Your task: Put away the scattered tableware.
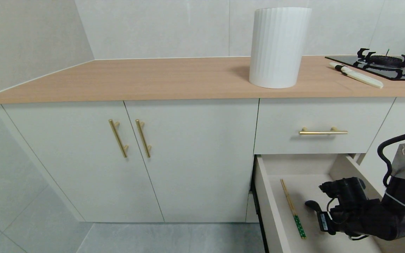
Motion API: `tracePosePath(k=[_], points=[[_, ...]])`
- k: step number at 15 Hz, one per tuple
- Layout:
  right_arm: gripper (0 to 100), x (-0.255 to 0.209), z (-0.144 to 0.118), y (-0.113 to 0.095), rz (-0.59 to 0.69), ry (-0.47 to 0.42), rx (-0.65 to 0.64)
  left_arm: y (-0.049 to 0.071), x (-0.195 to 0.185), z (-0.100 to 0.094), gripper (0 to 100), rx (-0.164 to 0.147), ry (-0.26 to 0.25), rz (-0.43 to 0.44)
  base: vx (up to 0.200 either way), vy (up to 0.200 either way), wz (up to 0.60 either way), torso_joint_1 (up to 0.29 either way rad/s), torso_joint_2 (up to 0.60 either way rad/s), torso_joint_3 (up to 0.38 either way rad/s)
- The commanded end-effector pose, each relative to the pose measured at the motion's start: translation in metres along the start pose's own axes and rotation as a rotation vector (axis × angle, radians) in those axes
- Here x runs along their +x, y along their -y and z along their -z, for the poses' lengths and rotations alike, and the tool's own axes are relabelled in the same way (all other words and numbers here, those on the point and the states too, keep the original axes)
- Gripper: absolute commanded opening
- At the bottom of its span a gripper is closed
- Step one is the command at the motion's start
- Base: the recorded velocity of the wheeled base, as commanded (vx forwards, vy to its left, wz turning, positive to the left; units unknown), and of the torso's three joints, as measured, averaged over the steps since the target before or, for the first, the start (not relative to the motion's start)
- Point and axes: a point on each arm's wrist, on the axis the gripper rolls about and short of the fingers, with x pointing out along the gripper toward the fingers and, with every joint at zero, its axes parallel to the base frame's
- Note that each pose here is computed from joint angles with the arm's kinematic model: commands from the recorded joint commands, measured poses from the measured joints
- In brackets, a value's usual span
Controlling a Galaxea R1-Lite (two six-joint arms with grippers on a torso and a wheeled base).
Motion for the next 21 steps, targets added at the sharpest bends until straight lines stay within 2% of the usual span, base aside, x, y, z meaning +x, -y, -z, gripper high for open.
tracePosePath(k=[1, 2, 3, 7, 10, 14, 16, 21], points=[[0, 0.001, 0.002, 0.001, 0.003, -0.006, 0.001, 0.0, 0.0, 0.0, 100, 0.0, 0.0, 0.0, 0.0, 0.0, 0.0, 0.0, 0.0, 0.0], [0, 0.001, 0.002, 0.001, 0.002, -0.007, 0.0, 0.0, 0.0, 0.0, 100, 0.0, 0.0, 0.0, 0.0, 0.0, 0.0, 0.0, 0.0, 0.0], [100, 0.001, 0.001, 0.001, 0.001, -0.004, 0.001, 0.0, 0.0, 0.0, 100, 0.0, 0.0, 0.0, 0.0, 0.0, 0.0, 0.0, 0.0, 0.0], [100, -0.005, -0.002, 0.001, -0.001, 0.014, 0.002, 0.0, 0.0, 0.0, 100, 0.0, 0.0, 0.0, 0.0, 0.0, 0.0, 0.0, 0.0, 0.0], [100, -0.027, -0.011, 0.002, -0.01, 0.077, 0.009, 0.0, 0.0, 0.0, 100, 0.001, 0.0, 0.0, 0.0, 0.0, 0.0, 0.0, 0.0, 0.0], [100, -0.104, -0.025, 0.001, -0.065, 0.278, 0.005, 0.0, 0.0, 0.0, 100, 0.0, 0.0, 0.0, 0.0, 0.0, 0.0, 0.0, 0.0, 0.0], [100, -0.138, -0.019, 0.001, -0.079, 0.307, -0.003, 0.0, 0.0, 0.0, 100, 0.0, 0.0, 0.0, 0.0, 0.0, 0.0, 0.0, 0.0, 0.0], [100, -0.211, 0.015, 0.007, -0.11, 0.294, -0.038, 0.0, 0.0, 0.0, 100, 0.001, 0.0, 0.0, 0.0, 0.0, 0.0, 0.0, 0.0, 0.0]])
